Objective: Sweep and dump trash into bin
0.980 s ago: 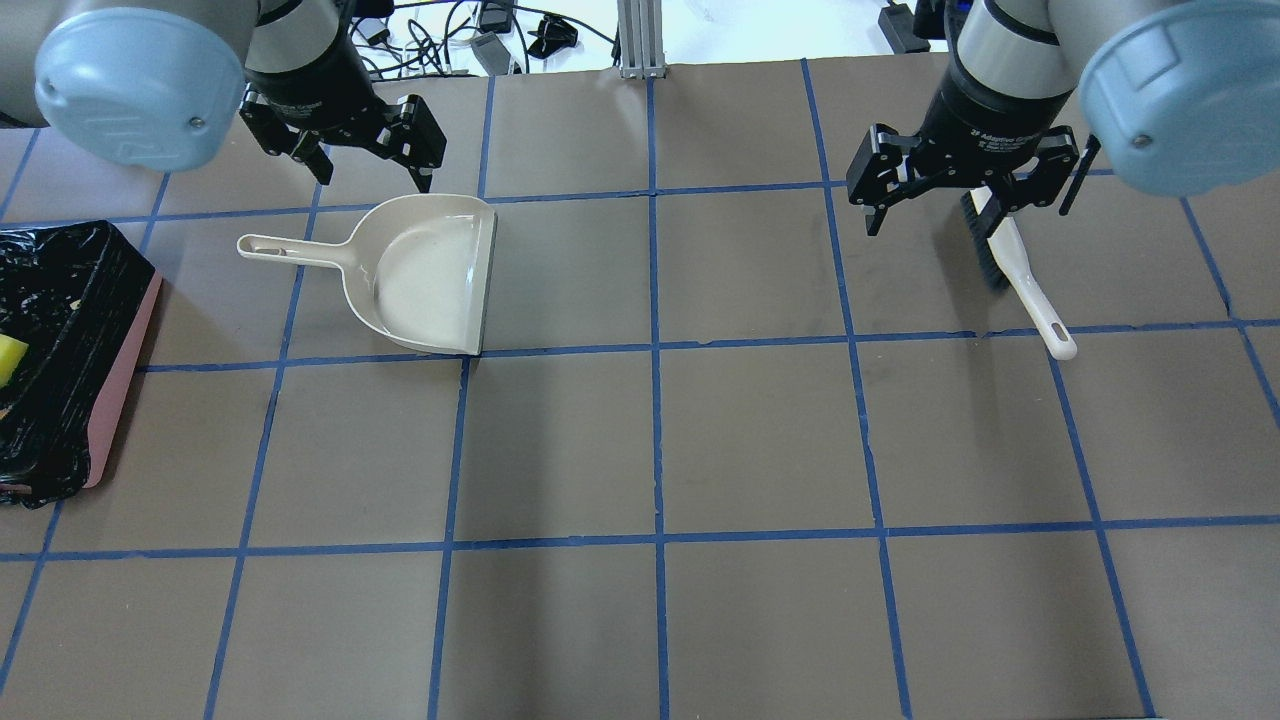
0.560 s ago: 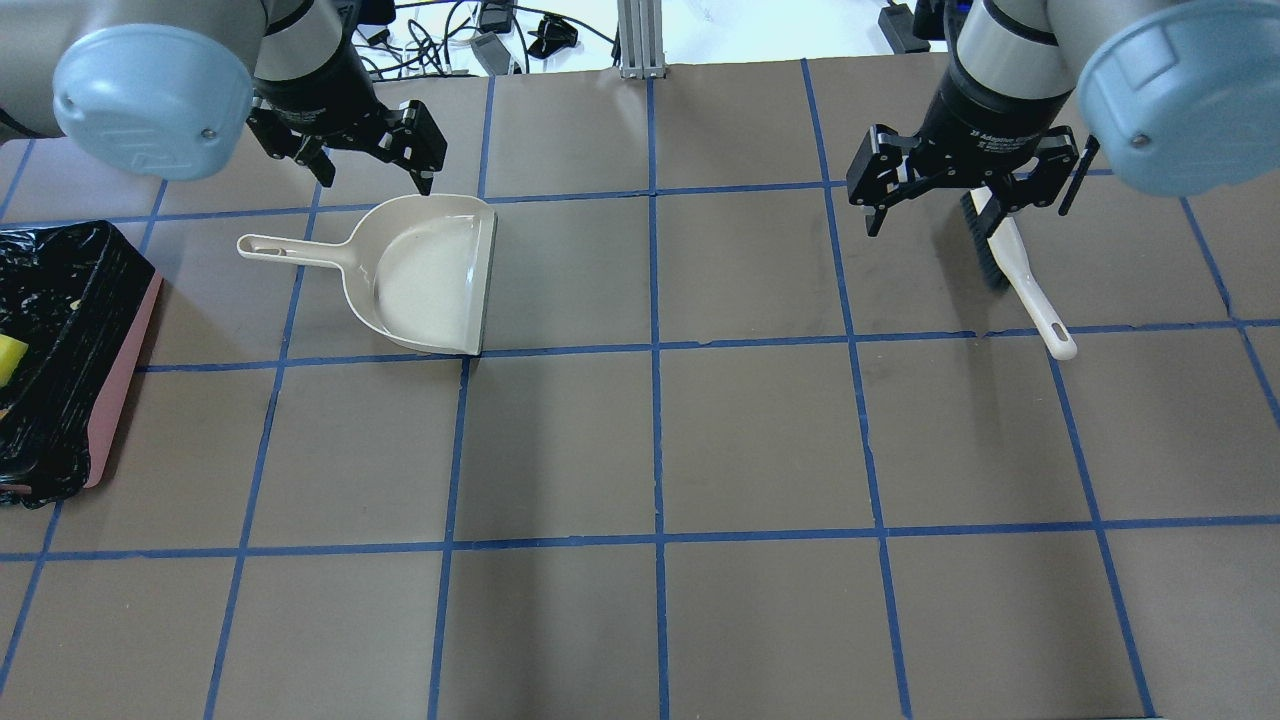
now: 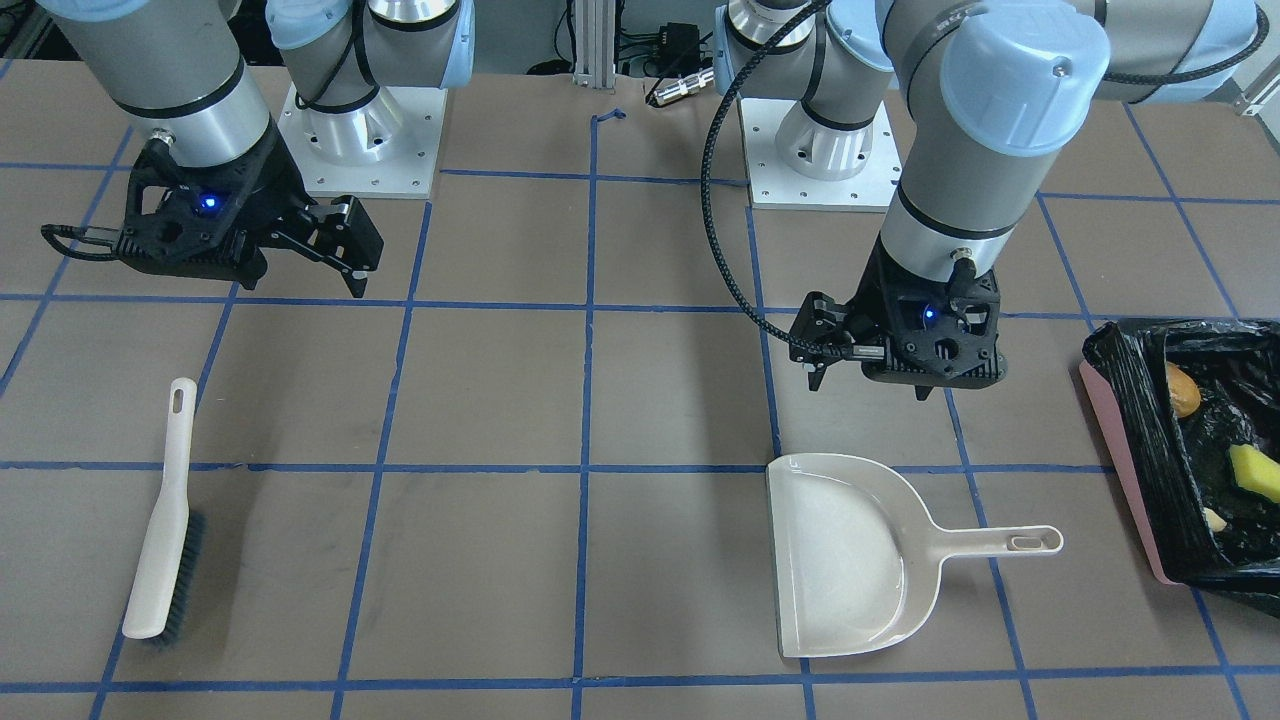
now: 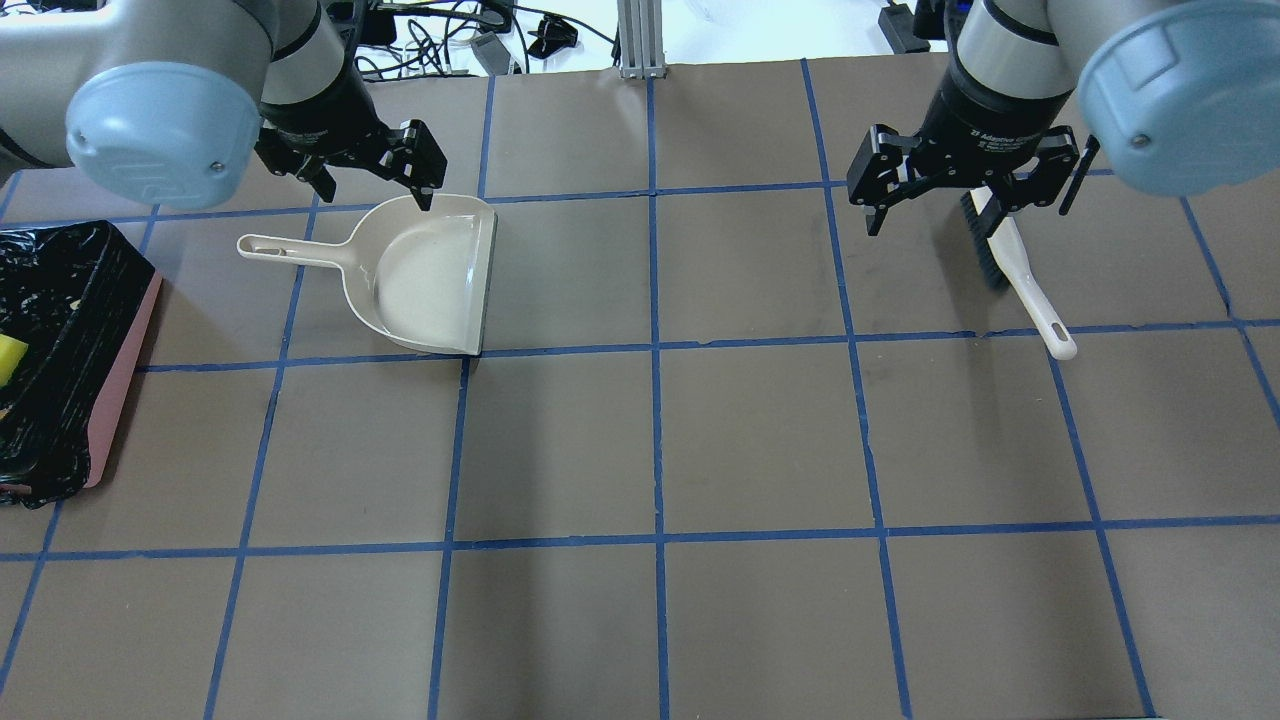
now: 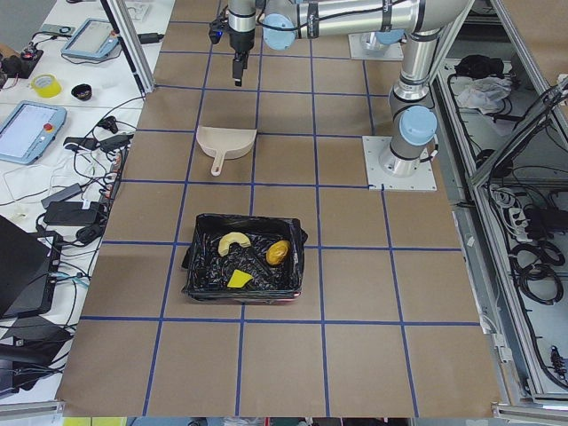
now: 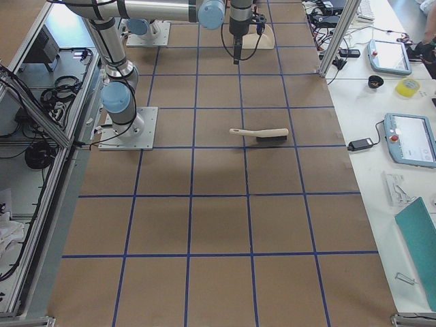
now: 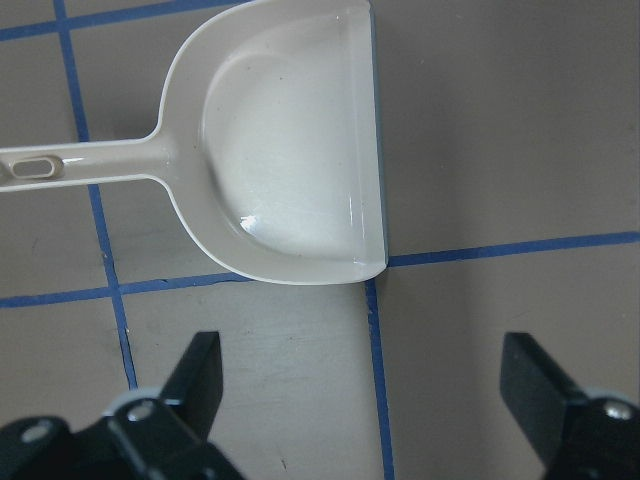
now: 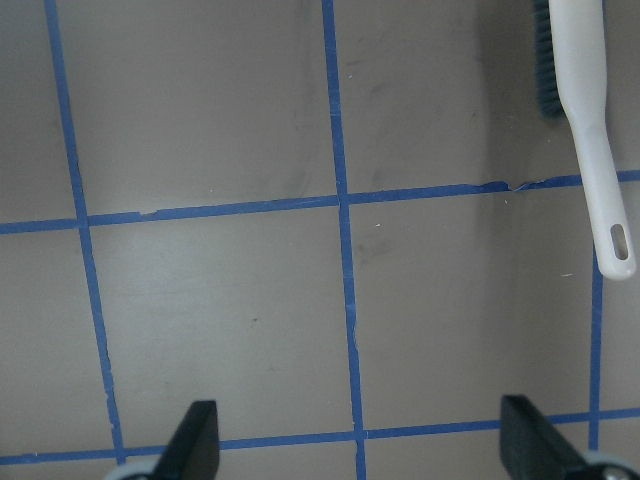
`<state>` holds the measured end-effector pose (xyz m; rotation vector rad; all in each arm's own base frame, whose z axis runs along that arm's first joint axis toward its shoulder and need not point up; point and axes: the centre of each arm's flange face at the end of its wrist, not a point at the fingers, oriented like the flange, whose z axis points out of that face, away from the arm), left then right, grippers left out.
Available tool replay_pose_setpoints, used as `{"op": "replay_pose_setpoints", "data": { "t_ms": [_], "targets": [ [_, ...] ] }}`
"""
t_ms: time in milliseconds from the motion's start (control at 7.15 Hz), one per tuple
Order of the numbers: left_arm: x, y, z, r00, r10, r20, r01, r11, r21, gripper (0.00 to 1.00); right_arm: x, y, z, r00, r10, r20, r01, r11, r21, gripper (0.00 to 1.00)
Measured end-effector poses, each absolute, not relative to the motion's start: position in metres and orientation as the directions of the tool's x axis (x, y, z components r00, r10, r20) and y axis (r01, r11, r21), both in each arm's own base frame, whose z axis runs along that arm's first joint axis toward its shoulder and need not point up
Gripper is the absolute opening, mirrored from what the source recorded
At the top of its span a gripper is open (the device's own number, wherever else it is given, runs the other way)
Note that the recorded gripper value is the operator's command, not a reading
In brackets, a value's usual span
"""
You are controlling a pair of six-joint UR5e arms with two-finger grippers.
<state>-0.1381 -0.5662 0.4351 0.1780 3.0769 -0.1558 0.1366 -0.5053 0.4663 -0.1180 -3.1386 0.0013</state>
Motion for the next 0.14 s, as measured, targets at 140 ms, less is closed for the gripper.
{"op": "replay_pose_setpoints", "data": {
  "t_ms": [140],
  "targets": [
    [-0.1381, -0.5652, 0.4333, -0.992, 0.110, -0.060, 0.115, 0.989, -0.094, 1.00, 0.1366, -0.5053, 0.4662, -0.997, 0.075, 0.001, 0.075, 0.997, 0.000, 1.00]
  ]
}}
